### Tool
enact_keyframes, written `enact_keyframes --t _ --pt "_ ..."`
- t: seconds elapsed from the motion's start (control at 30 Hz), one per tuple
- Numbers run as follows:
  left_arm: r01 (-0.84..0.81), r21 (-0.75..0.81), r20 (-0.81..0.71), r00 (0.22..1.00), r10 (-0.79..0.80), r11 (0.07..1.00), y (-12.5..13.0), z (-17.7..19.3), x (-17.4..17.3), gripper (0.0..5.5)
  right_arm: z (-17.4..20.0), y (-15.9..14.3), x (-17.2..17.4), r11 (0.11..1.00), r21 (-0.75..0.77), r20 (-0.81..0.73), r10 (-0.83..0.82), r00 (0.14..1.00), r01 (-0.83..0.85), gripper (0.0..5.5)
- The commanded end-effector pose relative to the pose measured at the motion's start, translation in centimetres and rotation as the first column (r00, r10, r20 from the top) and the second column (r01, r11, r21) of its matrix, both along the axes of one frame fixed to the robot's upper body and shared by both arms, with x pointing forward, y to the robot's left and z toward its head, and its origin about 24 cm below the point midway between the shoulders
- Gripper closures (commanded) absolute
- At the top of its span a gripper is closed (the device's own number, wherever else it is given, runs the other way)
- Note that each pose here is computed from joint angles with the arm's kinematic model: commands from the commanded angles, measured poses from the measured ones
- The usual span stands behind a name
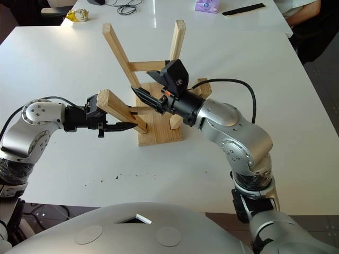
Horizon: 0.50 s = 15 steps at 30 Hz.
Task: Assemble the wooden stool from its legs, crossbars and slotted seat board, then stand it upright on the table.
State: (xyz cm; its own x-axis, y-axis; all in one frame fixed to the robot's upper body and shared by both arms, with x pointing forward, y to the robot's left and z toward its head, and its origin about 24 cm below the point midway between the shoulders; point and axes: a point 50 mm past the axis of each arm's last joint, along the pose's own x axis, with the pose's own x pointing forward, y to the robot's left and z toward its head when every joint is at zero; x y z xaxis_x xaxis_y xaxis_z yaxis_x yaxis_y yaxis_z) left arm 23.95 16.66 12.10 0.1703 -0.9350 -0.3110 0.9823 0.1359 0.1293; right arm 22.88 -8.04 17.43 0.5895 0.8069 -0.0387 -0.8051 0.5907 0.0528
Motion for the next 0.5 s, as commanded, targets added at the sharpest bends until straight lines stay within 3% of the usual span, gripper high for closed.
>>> enact_keyframes --t 0.03,0.13,0.33,0.5 --pt "-0.029 0.05 -0.092 0.995 0.034 0.998 0.6 -1.3 -0.2 3.38 0.8 0.1 0.0 1.0 0.014 0.02 0.004 1.0 -0.004 2.51" --pt "-0.035 0.041 -0.118 0.992 0.04 0.999 0.6 -1.4 -0.3 3.38 0.2 0.1 -0.1 1.0 -0.011 -0.006 0.007 1.0 -0.007 2.51" --pt "-0.033 0.031 -0.15 0.988 0.038 0.999 0.5 -1.2 -0.2 3.38 -6.3 -0.2 -1.5 0.964 -0.258 -0.195 0.009 0.981 -0.06 2.51" --pt "-0.03 0.031 -0.157 0.987 0.035 0.999 0.4 -1.0 -0.1 3.38 -8.7 -0.5 -2.3 0.946 -0.311 -0.231 0.013 0.973 -0.086 2.51"
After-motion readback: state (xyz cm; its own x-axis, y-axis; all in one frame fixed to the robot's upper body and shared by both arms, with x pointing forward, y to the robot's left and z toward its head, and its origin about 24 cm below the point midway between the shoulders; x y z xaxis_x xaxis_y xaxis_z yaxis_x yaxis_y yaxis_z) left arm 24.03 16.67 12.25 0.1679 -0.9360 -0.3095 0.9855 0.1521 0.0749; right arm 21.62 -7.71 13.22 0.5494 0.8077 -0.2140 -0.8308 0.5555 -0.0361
